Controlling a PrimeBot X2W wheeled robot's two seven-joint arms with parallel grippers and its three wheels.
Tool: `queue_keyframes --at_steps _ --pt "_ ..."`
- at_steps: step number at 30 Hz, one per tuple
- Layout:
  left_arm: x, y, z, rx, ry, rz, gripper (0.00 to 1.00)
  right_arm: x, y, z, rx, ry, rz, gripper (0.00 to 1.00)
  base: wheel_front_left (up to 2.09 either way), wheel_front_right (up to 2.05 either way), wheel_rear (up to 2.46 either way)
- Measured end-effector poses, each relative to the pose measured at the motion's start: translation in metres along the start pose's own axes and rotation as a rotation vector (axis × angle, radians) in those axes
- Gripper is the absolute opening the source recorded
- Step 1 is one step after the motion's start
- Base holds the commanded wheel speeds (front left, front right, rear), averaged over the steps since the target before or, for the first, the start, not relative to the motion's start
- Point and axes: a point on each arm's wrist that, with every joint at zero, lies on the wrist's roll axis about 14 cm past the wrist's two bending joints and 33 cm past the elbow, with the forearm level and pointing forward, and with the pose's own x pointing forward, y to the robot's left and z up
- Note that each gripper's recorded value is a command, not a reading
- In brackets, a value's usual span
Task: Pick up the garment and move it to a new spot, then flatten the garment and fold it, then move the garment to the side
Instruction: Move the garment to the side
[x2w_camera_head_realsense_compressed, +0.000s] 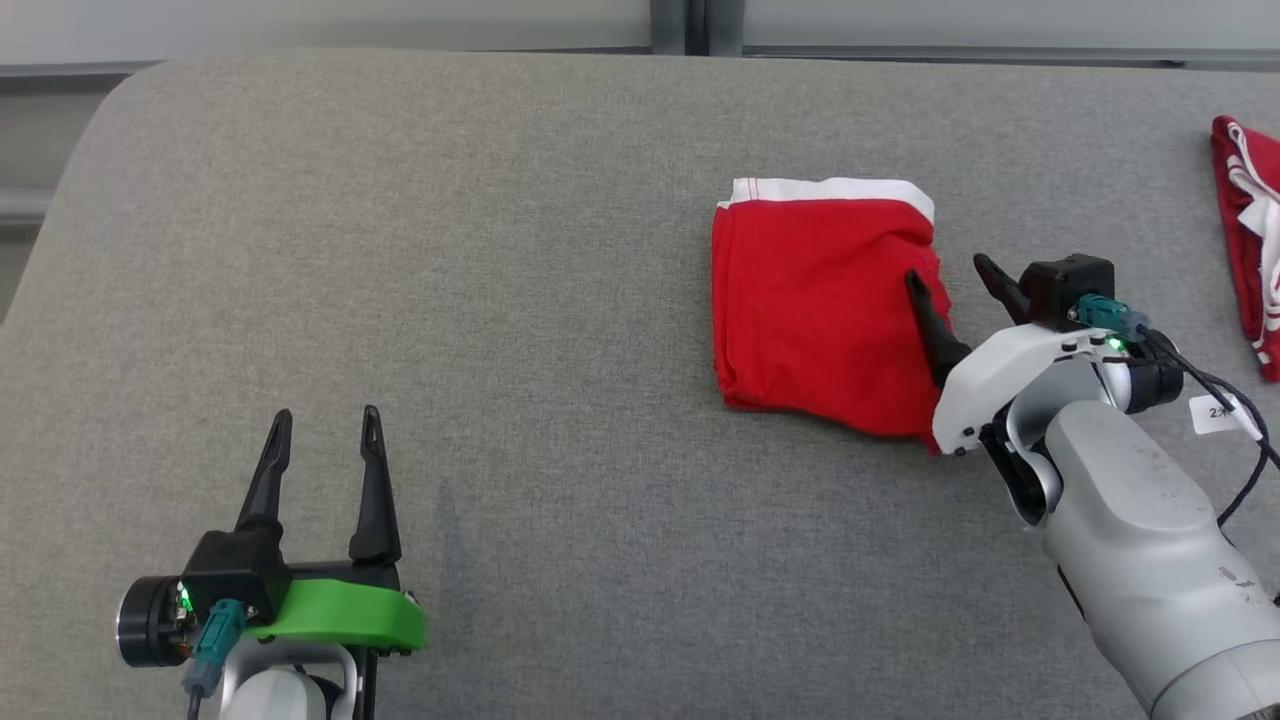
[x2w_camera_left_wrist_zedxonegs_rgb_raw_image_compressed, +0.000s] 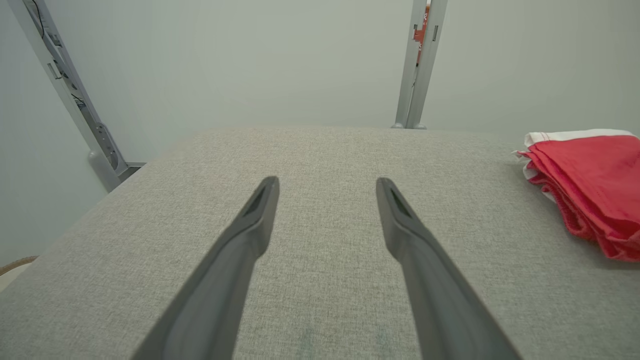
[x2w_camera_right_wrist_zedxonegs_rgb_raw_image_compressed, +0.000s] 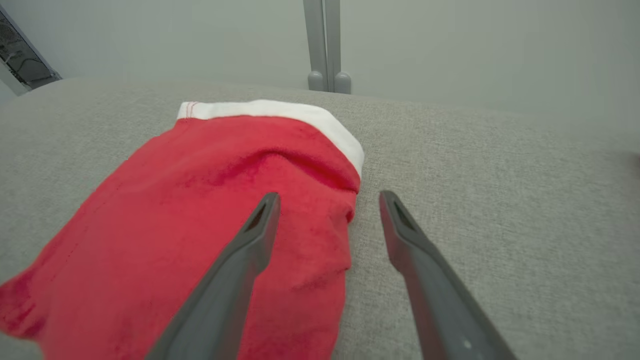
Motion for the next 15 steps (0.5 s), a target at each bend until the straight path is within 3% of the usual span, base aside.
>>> queue_keyframes --at_steps 8,9,10,12,15 --pt "0.003 0.006 -0.011 0.005 0.033 0.024 1.0 0.008 0.012 -0.051 0.058 0.143 0.01 1.0 0.0 0.0 0.0" --pt "0.004 0.005 -0.012 0.005 0.036 0.022 1.0 0.007 0.015 -0.056 0.075 0.156 0.012 0.8 0.0 0.0 0.0" --pt "0.004 0.003 -0.012 0.004 0.037 0.018 1.0 0.007 0.015 -0.057 0.079 0.161 0.01 0.45 0.0 0.0 0.0" --pt "0.005 0.001 -0.013 0.002 0.036 0.011 1.0 0.006 0.017 -0.057 0.091 0.162 0.01 0.0 0.0 0.0 0.0" --pt "0.008 -0.004 -0.012 0.0 0.032 -0.003 1.0 0.005 0.016 -0.056 0.096 0.163 0.009 0.0 0.0 0.0 0.0"
